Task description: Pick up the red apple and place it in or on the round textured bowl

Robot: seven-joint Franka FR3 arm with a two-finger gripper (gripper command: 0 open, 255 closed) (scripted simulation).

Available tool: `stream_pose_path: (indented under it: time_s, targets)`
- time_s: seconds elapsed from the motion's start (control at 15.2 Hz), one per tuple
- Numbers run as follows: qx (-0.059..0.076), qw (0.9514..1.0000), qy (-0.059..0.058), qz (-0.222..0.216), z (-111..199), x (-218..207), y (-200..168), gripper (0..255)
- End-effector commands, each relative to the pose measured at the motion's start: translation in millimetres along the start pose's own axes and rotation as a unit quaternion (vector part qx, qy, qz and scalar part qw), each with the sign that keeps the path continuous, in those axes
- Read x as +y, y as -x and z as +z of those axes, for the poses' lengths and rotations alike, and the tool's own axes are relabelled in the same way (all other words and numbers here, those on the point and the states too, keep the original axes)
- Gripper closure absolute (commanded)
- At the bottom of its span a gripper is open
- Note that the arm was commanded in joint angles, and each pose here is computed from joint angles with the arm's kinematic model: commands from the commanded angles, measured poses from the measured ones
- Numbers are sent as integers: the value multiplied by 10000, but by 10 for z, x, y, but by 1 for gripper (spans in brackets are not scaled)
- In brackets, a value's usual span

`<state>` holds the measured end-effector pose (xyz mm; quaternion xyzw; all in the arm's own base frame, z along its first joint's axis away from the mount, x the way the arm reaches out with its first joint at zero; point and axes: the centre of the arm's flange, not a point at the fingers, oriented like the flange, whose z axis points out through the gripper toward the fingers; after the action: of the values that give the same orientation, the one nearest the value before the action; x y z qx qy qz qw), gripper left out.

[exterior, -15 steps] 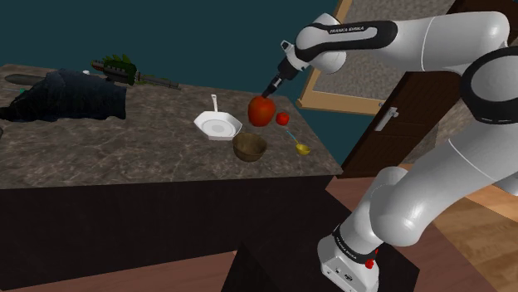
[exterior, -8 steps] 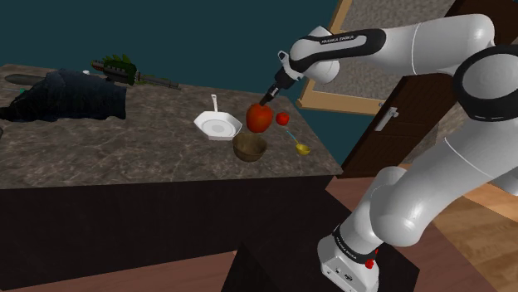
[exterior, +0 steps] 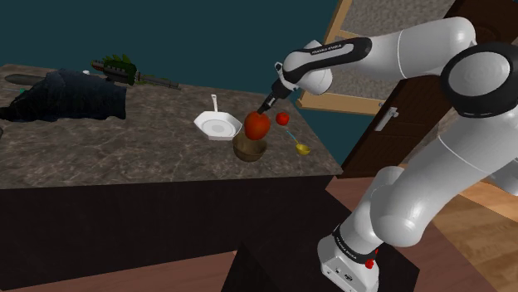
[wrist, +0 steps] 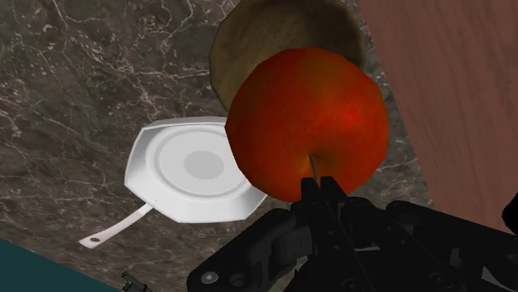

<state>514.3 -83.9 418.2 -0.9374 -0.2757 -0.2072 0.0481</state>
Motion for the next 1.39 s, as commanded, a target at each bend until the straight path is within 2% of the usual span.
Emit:
stream_pose_path:
  time_s: [0.0,0.26,0.79,0.86,1.19,1.32]
  targets:
    - [3,10000,3,-1,97,-12,41,255]
    - [3,10000,3,-1,316,-18,141,255]
    - [3,10000,3,-1,316,-18,141,255]
    - [3,10000,3,-1,316,-18,141,0]
    - [3,10000,3,-1,315,-18,141,0]
    - [3,10000,3,-1,52,-18,141,0]
